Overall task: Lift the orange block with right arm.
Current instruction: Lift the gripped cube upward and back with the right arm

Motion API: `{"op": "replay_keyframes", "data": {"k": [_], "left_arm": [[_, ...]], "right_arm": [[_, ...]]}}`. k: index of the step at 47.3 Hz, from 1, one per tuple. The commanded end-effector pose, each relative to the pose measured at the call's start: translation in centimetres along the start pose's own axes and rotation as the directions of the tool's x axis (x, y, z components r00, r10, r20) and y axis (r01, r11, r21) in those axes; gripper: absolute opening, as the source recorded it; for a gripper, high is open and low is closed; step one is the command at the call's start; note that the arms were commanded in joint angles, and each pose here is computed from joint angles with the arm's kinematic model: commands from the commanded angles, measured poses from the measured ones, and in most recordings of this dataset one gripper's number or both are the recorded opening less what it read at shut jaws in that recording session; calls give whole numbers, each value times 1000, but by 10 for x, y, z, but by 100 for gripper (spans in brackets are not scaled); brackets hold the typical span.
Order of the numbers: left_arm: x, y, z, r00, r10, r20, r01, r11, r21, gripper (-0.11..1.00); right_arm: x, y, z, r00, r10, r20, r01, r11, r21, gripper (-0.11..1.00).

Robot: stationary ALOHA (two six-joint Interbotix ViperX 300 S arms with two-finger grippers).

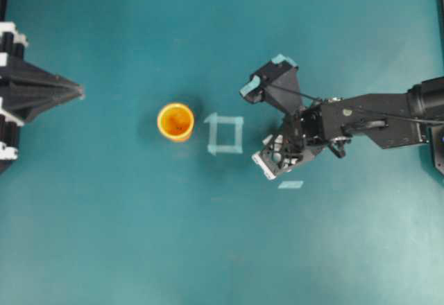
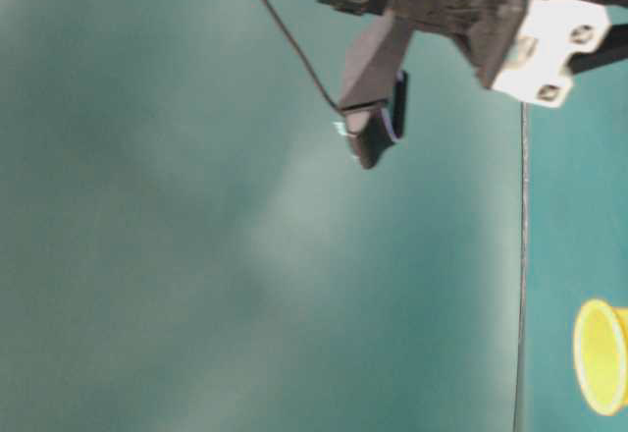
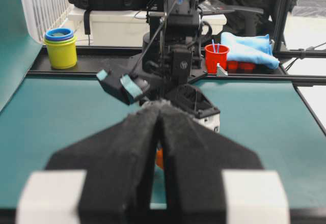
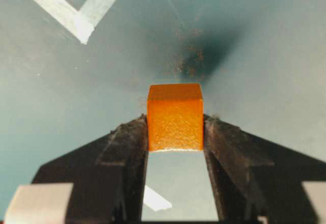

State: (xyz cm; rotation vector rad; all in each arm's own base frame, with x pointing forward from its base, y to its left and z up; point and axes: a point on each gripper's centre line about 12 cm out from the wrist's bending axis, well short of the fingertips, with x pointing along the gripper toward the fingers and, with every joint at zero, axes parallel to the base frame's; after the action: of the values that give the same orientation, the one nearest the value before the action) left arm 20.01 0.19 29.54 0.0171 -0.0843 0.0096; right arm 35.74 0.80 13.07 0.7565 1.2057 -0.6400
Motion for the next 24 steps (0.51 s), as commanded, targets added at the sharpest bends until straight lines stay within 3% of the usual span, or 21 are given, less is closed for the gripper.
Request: {"op": "replay_keyframes", "data": {"k": [1, 24], "left_arm": [[4, 1, 11, 999, 3, 32, -3, 1000, 5, 0], [4, 0, 12, 999, 2, 34, -2, 1000, 5, 0]], "right_arm": [[-24, 8, 6, 999, 43, 32, -43, 999, 1, 41], [-71, 14, 14, 999, 36, 39, -37, 999, 9, 41]]}}
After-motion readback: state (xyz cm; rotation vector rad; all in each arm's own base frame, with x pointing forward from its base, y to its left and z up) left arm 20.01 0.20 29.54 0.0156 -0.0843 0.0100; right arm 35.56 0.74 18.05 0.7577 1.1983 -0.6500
